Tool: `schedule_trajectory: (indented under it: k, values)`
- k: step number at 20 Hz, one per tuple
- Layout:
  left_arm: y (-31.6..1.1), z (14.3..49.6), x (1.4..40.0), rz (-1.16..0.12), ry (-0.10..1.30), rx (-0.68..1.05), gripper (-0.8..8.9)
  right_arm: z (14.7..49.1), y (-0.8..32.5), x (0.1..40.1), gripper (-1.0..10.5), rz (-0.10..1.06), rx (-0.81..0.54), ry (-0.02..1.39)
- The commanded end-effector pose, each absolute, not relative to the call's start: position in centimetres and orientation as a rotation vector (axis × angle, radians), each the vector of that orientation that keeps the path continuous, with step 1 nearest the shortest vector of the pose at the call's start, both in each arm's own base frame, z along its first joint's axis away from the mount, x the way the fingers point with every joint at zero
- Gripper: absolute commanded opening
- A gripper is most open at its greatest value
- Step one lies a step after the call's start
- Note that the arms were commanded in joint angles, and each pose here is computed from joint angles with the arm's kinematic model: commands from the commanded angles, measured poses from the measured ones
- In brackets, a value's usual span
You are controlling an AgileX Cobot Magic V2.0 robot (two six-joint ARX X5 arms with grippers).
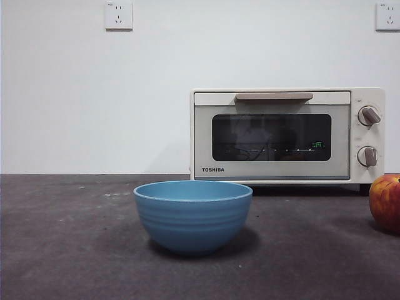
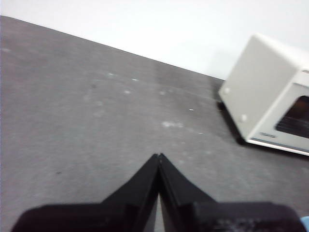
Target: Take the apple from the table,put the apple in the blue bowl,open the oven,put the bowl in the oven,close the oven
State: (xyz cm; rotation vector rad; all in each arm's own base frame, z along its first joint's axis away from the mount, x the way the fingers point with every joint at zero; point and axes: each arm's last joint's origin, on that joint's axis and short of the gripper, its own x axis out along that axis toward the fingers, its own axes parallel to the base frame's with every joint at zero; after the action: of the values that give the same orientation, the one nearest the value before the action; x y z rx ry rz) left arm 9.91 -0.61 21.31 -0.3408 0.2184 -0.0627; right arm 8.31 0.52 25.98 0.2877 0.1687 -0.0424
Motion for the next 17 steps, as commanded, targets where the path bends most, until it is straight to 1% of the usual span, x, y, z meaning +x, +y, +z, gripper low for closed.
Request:
schedule_trajectory:
  k: [1, 3, 6, 11, 14, 17]
  values:
    - [-0.8, 22.6, 10.7, -0.091, 0.271, -0.372, -0.05, 27.8, 0.6, 9.1, -0.1, -0.062, 0.281, 0.279]
    - [-0.8, 23.7, 11.5, -0.102, 0.319, -0.374, -0.05, 28.8, 0.7, 9.9, -0.1, -0.075, 0.268, 0.366]
    - [-0.9, 25.3, 12.7, -0.083, 0.41, -0.374, -0.05, 30.2, 0.9, 11.4, 0.0, -0.091, 0.248, 0.494]
    - [-1.0, 27.8, 15.0, -0.064, 0.564, -0.339, -0.04, 31.6, 1.3, 14.1, 0.0, -0.069, 0.242, 0.66]
    - [-1.1, 29.0, 16.3, -0.071, 0.65, -0.283, -0.04, 31.7, 1.6, 15.5, 0.0, -0.011, 0.206, 0.772]
    - [-1.3, 30.4, 17.8, -0.138, 0.757, -0.211, -0.04, 31.3, 2.1, 18.0, 0.0, 0.081, 0.14, 0.908]
